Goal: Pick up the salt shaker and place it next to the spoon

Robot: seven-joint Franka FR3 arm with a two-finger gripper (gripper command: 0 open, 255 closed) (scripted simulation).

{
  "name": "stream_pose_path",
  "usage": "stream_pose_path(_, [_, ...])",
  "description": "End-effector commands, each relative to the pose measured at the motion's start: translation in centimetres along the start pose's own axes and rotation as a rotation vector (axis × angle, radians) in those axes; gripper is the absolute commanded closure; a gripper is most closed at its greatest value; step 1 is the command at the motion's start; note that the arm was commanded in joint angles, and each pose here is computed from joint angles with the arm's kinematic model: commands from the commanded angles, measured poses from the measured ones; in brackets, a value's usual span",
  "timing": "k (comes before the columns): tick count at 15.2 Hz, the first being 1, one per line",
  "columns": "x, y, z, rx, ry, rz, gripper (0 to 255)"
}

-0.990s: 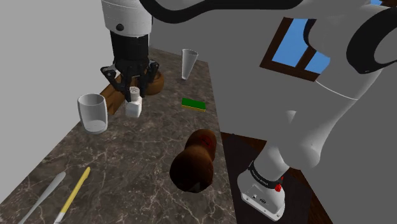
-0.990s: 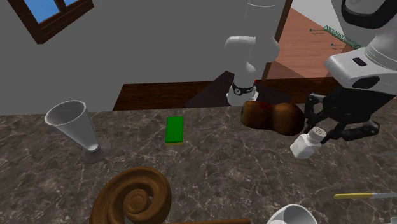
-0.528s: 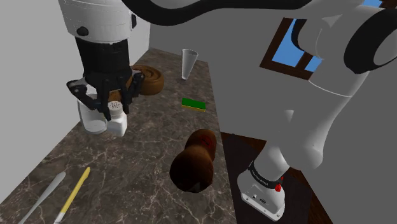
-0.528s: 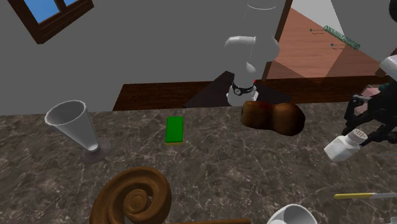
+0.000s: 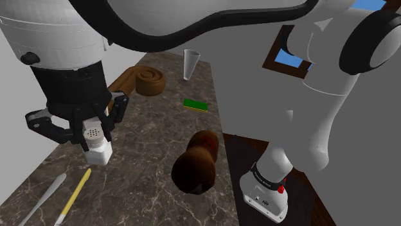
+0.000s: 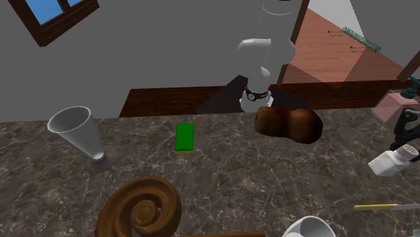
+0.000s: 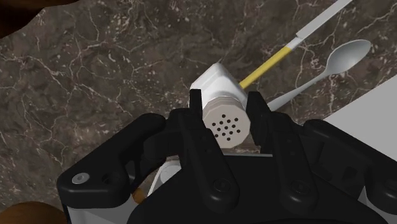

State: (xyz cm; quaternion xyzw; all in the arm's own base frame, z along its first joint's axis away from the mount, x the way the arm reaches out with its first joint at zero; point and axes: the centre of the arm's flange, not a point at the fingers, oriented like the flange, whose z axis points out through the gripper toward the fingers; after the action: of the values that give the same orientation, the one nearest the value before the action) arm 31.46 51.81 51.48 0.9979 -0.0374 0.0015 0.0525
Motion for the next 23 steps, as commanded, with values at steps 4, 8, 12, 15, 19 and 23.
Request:
stream_pose_path(4, [0.0, -0.5, 2.6, 0.0, 0.0, 0.0, 255])
stream_pose_path(8, [0.0, -0.7, 4.7, 0.0, 0.0, 0.0, 255])
stream_pose_path(12, [-0.1, -0.9, 6.8, 0.0, 0.0, 0.0, 255])
stream_pose_path(15, [-0.1, -1.1, 8.4, 0.0, 0.0, 0.0, 255])
stream_pose_path(19, [-0.1, -1.3, 10.5, 0.0, 0.0, 0.0, 255])
stream_pose_path(23, [-0.1, -1.5, 12.6, 0.0, 0.0, 0.0, 255])
